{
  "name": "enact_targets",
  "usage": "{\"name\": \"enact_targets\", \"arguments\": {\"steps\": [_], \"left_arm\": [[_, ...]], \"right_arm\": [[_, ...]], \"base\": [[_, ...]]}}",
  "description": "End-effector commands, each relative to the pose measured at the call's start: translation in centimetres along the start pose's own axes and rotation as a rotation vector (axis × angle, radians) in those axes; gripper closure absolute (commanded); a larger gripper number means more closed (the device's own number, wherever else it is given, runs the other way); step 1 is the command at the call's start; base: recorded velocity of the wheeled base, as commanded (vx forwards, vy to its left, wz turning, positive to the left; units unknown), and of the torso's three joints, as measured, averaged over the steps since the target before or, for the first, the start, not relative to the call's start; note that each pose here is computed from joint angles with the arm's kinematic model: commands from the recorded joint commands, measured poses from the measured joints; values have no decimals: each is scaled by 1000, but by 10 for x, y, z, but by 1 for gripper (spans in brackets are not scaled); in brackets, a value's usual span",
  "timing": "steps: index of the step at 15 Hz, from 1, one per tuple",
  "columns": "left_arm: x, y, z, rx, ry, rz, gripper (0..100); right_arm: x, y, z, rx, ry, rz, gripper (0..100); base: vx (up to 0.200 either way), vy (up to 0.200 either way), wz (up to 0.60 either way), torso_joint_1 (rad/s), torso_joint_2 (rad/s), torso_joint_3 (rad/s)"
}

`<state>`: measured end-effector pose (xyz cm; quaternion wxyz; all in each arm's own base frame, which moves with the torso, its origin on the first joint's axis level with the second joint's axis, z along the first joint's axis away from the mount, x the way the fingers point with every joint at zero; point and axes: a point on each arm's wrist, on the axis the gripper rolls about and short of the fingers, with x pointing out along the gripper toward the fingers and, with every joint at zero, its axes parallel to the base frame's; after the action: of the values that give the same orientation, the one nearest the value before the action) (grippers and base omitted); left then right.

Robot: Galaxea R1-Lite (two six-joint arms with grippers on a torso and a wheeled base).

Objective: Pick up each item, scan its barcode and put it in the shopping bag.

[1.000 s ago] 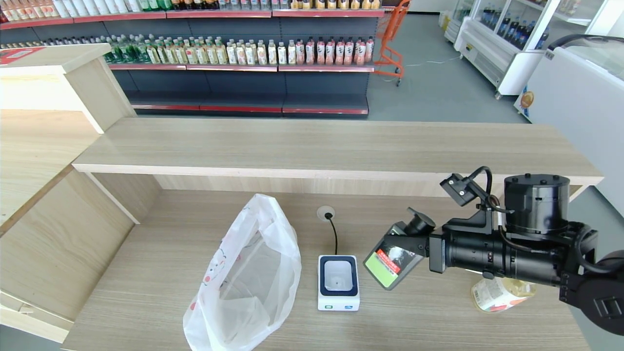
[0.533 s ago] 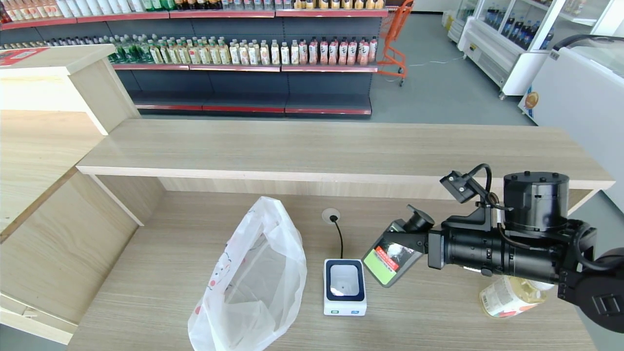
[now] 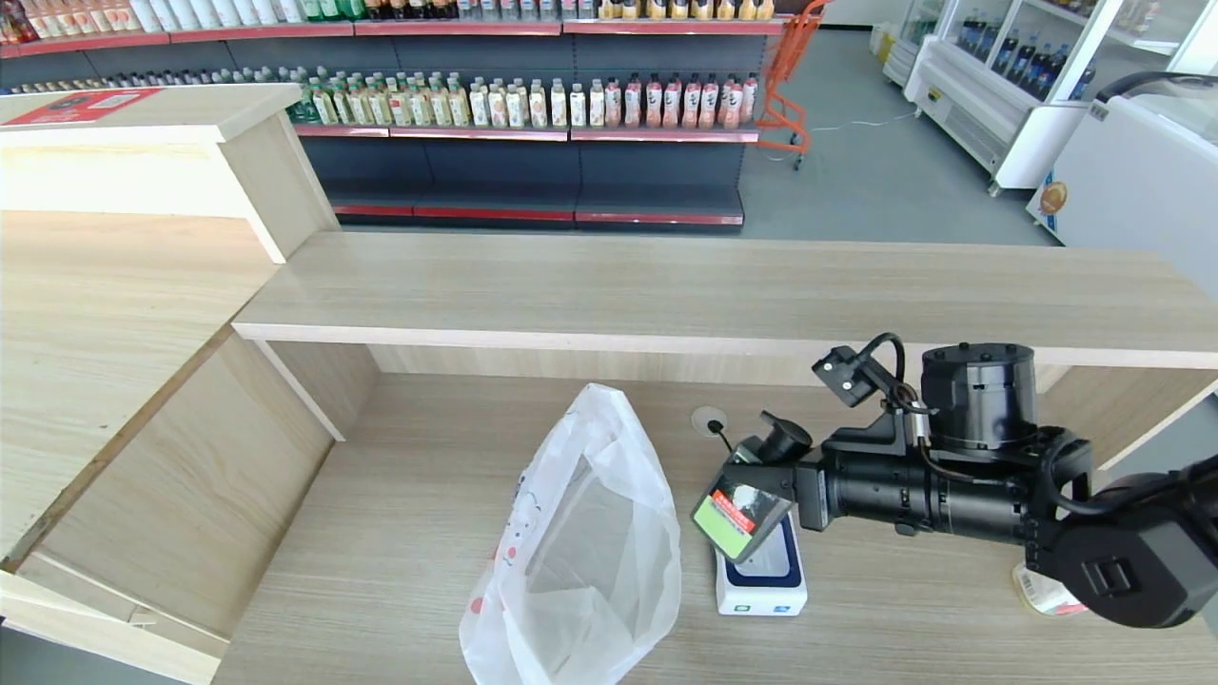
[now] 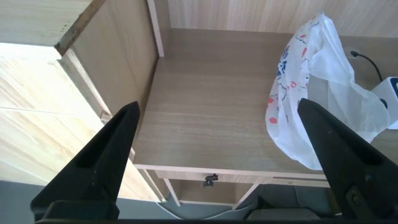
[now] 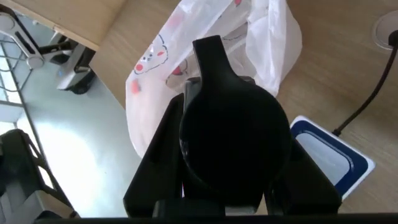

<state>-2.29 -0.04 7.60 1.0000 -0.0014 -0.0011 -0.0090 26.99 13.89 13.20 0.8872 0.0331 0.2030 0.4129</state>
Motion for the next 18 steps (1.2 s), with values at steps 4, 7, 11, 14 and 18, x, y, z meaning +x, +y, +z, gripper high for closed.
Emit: {"name": "enact_targets", "arguments": {"steps": [4,7,11,14,18], "left_arm": [[0,0,0,-2,-1,0,0],[0,0,0,-2,-1,0,0],[0,0,0,-2,-1,0,0],[0,0,0,-2,-1,0,0],[0,0,0,-2,-1,0,0]], "right_arm": [[26,-7,1,111,-8,15,100],[38,-16,-10,143,7,-10,100],[85,-30,-36,118,61,-27,100],[117,-23,-45,-9,81,2,100],[153,-9,-63,-287,67,32,100]], "base": [[0,0,0,0,0,0],[0,0,0,0,0,0],[0,0,0,0,0,0],[0,0,0,0,0,0],[0,0,0,0,0,0]]}}
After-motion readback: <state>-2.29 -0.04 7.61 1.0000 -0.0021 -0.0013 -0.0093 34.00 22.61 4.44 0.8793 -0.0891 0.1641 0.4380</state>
